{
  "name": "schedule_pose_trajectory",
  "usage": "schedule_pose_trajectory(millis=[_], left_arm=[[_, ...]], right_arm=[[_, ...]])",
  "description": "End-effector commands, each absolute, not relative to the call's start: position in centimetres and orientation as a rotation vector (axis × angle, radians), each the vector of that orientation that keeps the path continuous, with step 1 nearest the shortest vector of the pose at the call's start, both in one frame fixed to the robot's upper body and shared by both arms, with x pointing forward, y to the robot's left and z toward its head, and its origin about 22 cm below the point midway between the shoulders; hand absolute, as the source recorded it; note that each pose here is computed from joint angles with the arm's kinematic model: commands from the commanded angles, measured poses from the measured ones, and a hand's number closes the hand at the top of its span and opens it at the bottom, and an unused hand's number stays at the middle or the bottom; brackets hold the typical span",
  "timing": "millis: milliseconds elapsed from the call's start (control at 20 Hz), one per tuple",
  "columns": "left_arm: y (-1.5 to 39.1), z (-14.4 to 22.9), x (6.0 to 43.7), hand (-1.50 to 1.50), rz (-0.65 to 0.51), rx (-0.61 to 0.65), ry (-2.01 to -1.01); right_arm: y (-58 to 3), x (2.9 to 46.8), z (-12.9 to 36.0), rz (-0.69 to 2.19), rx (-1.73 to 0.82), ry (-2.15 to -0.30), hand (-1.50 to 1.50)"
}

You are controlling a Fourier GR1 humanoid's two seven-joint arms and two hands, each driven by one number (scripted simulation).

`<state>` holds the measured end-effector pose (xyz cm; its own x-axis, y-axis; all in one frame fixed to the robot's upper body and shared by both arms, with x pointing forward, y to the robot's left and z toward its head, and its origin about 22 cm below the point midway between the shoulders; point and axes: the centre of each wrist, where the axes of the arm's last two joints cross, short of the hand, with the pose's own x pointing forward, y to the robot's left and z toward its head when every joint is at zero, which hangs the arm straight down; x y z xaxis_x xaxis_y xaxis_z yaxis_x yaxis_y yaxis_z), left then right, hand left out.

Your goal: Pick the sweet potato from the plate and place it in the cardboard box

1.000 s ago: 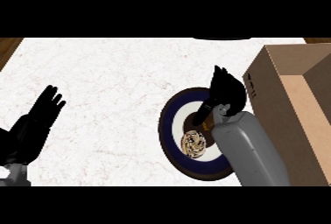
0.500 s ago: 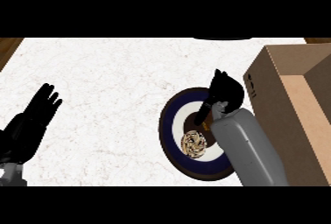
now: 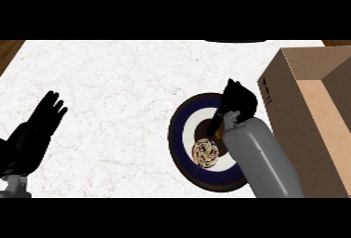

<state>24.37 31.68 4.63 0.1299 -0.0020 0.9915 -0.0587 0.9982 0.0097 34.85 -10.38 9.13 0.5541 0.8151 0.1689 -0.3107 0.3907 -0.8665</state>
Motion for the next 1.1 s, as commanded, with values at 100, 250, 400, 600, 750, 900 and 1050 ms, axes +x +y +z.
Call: schedule_pose_trajectory(millis=[100,250,400,600,750,900,1050], left_arm=[[31.0,4.6,25.4,0.0,0.021,0.058,-1.448],[31.5,5.2,24.9,0.0,0.038,0.043,-1.444],[31.0,4.1,25.2,0.0,0.045,0.042,-1.448],[31.3,5.1,25.6,0.0,0.057,0.04,-1.447],[32.0,4.6,24.5,0.0,0.044,0.055,-1.455],[30.9,4.9,23.3,0.0,0.051,0.057,-1.437],[32.4,5.9,24.7,0.0,0.033,0.053,-1.446]], right_arm=[[-9.2,35.9,8.9,0.76,-0.941,-0.449,-1.5],[-8.7,35.7,8.9,0.741,-0.936,-0.44,-1.5],[-10.8,35.6,6.8,0.747,-0.906,-0.422,-1.5],[-10.8,35.2,5.9,0.763,-0.914,-0.409,-1.5],[-10.1,35.4,5.6,0.753,-0.93,-0.422,-1.5],[-11.0,35.1,5.6,0.749,-0.92,-0.419,-1.5],[-10.0,34.8,5.1,0.754,-0.954,-0.466,1.5]])
